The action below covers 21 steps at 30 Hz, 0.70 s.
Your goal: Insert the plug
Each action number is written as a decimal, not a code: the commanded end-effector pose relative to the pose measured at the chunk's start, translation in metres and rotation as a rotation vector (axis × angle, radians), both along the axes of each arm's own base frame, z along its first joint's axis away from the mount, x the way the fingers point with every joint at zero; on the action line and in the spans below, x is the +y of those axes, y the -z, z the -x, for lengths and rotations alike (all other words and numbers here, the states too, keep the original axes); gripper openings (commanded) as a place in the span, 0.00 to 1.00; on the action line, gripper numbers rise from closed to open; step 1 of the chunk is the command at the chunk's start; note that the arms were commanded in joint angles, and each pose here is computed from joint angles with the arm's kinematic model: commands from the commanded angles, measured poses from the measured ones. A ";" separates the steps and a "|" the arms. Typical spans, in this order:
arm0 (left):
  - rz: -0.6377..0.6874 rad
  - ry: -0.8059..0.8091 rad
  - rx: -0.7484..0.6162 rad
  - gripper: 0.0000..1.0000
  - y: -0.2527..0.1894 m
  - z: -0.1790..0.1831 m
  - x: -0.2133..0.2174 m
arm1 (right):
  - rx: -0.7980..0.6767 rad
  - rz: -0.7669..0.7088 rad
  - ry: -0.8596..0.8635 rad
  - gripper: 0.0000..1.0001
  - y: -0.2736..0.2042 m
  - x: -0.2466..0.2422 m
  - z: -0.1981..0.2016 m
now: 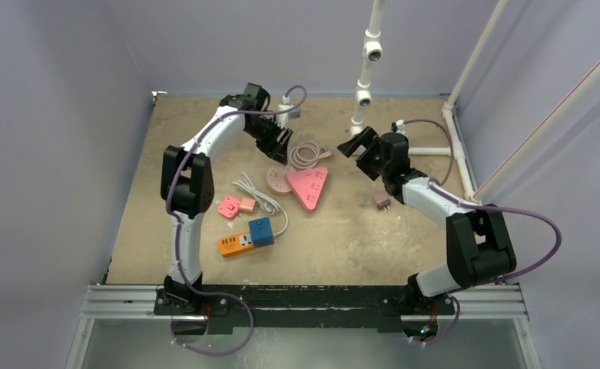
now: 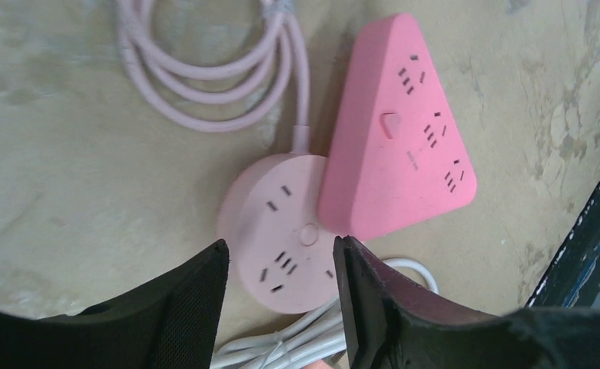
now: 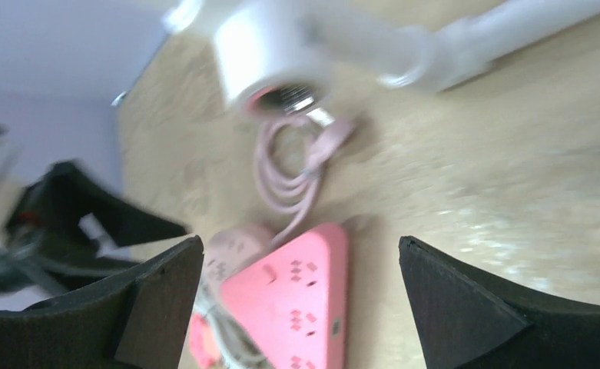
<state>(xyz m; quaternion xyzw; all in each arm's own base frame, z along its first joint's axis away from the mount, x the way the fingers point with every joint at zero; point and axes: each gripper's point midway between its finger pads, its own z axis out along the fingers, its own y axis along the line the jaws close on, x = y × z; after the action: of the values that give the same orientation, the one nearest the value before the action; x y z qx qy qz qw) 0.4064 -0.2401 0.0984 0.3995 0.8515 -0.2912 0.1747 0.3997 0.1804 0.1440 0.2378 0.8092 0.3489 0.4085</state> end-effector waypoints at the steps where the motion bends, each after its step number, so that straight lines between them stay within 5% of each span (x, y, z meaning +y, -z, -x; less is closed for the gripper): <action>1: 0.082 -0.093 -0.090 0.53 -0.057 -0.028 0.021 | 0.156 0.197 0.207 0.99 0.025 -0.058 0.002; 13: 0.029 -0.124 -0.121 0.54 -0.074 -0.018 0.061 | 0.409 0.302 0.436 0.99 0.094 -0.112 0.038; 21: 0.039 -0.120 -0.114 0.53 -0.081 -0.014 0.061 | 0.391 0.346 0.504 0.99 0.080 -0.131 0.043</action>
<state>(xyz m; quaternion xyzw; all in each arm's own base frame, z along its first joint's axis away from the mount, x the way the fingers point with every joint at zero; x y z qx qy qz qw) 0.4269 -0.1801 0.1586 0.3529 0.8644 -0.2711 0.2338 0.3565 0.0668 0.0450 0.4001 0.8540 0.0671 0.3256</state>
